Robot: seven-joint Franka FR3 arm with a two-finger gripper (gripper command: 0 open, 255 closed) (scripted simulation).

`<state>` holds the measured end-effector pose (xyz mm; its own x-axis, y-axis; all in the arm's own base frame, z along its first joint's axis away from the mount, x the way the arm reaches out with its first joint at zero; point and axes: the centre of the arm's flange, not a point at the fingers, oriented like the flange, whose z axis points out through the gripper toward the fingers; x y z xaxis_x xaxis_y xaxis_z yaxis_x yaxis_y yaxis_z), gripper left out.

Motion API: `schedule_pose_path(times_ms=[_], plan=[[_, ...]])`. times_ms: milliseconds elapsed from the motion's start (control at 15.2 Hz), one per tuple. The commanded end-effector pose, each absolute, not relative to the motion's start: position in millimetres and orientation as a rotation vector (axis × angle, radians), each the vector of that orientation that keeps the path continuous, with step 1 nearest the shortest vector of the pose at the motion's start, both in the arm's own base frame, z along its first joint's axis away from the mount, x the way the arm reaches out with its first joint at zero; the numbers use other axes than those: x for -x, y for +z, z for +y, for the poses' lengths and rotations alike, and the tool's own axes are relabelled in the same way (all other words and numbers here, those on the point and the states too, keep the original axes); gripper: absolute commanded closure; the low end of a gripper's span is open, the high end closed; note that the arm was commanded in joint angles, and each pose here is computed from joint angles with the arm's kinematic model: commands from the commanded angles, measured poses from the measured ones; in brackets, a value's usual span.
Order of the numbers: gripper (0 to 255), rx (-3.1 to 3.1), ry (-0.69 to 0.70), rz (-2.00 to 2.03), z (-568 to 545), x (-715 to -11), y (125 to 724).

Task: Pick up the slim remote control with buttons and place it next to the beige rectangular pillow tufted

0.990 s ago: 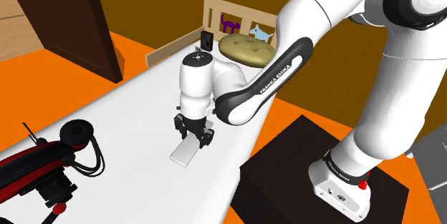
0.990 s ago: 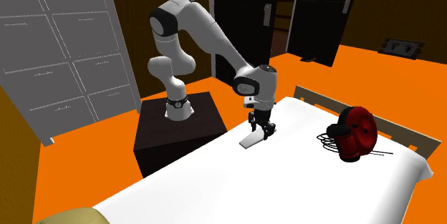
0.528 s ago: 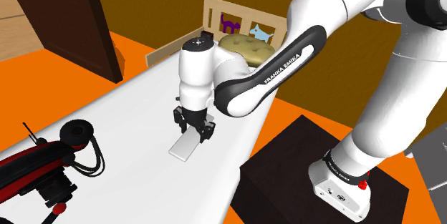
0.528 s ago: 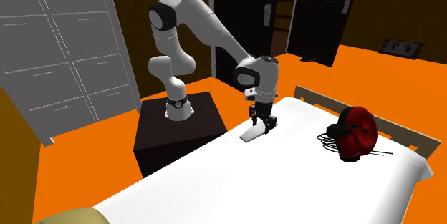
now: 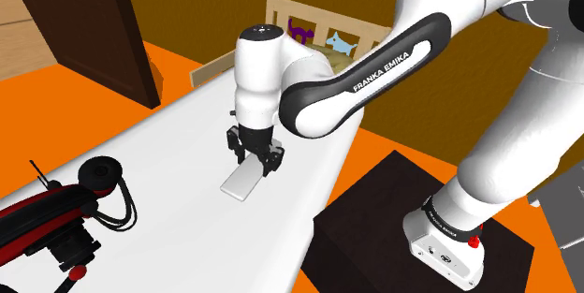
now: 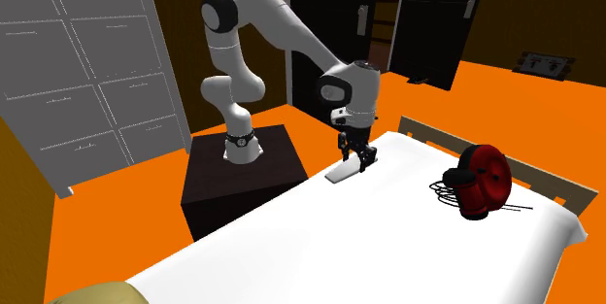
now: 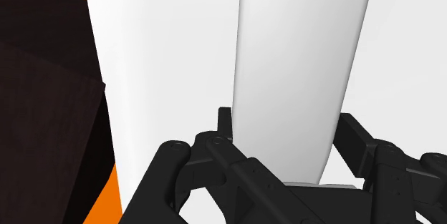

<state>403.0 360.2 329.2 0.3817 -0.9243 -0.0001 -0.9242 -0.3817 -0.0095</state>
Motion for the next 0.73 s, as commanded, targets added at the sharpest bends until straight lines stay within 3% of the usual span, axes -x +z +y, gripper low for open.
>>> schedule_pose_path(times_ms=[0,660], plan=[[255,2.605,-0.007,1.742,362,-403,340],[255,2.605,-0.007,1.742,362,-403,393]])
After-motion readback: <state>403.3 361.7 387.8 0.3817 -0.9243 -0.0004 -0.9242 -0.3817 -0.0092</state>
